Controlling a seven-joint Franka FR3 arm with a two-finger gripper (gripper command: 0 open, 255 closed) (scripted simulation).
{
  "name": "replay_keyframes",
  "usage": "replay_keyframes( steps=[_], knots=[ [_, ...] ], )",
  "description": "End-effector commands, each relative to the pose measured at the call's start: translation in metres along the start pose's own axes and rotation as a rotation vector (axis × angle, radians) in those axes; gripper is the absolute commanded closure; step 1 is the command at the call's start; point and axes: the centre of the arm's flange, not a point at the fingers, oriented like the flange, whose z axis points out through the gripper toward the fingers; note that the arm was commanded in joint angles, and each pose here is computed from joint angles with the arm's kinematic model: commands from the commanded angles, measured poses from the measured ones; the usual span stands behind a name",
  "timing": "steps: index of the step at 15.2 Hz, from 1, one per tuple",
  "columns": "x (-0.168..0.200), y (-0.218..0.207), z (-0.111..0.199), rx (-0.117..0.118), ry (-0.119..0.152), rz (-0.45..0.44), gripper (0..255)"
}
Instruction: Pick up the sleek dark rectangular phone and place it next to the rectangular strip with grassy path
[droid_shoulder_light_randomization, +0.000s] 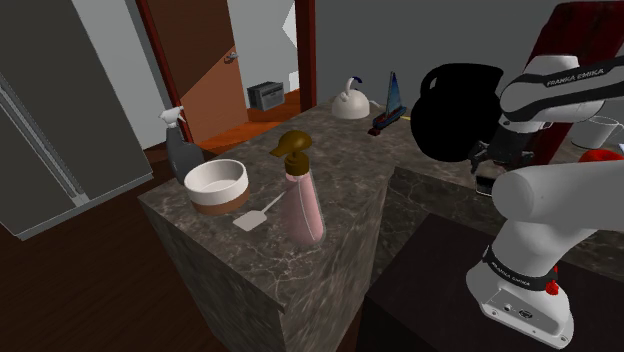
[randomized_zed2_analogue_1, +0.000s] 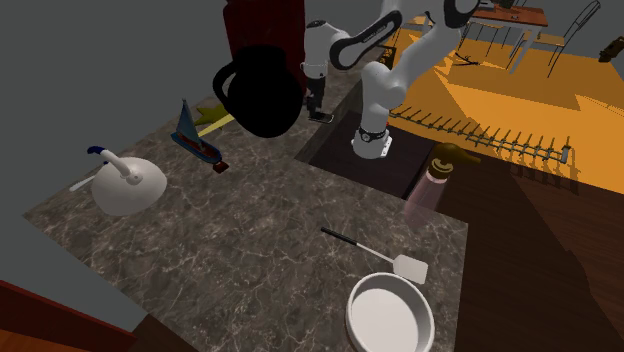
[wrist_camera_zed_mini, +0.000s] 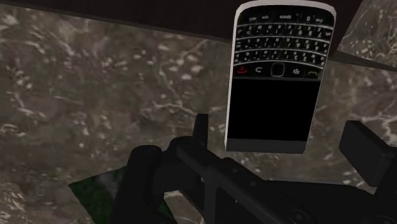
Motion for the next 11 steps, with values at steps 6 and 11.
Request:
replay_keyframes(
  steps=[6,11],
  knots=[
    [-0.001,0.000,-0.043,-0.001,-0.001,0.000,0],
    [-0.001,0.000,-0.043,-0.001,-0.001,0.000,0]
  ],
)
